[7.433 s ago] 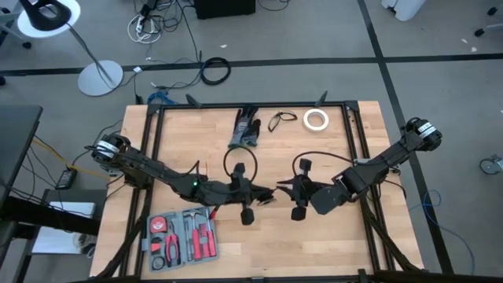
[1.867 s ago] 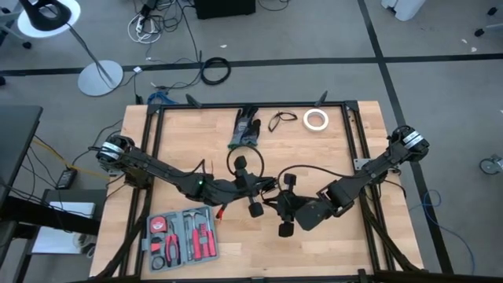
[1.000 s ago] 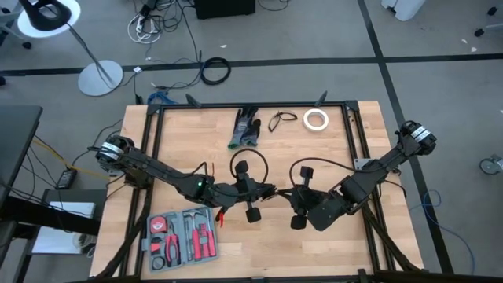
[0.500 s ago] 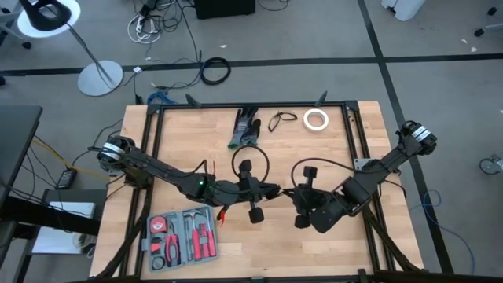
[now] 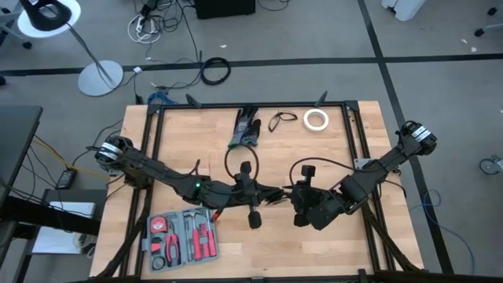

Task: Coil cords
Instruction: Coil the black wire into a spool

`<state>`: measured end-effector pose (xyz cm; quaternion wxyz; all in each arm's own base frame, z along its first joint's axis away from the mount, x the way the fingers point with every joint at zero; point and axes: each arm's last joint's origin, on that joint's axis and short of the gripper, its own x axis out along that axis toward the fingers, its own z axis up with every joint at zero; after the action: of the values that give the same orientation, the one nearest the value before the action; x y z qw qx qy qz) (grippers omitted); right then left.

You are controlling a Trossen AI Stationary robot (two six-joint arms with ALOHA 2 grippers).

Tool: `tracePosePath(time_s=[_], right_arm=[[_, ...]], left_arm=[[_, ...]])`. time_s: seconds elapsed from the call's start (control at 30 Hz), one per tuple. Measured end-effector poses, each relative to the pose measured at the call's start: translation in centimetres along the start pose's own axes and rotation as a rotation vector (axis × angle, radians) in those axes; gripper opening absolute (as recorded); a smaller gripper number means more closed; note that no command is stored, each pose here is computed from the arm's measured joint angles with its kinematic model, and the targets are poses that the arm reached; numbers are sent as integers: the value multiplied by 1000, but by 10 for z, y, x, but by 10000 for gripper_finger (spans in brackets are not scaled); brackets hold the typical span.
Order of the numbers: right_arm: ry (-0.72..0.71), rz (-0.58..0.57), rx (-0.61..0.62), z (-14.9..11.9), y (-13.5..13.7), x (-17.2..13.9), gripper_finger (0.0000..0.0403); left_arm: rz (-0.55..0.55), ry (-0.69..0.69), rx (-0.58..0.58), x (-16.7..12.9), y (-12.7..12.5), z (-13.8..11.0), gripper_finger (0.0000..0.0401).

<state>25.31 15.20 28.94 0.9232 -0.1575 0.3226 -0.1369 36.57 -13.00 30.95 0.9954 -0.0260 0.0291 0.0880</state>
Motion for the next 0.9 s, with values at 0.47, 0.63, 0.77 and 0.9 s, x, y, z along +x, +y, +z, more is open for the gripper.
tracePosePath(time_s=[0.47, 0.63, 0.77, 0.9], right_arm=[[28, -5, 71, -5, 1, -4, 56], [147, -44, 119, -21, -4, -11, 47], [159, -10, 142, -24, 1, -16, 43], [109, 41, 171, -20, 10, -22, 41]], left_arm=[[52, 53, 34, 2, -2, -12, 0], [67, 154, 41, 1, 0, -23, 0], [72, 178, 43, 3, 0, -29, 0], [85, 182, 47, 4, 1, -31, 0]])
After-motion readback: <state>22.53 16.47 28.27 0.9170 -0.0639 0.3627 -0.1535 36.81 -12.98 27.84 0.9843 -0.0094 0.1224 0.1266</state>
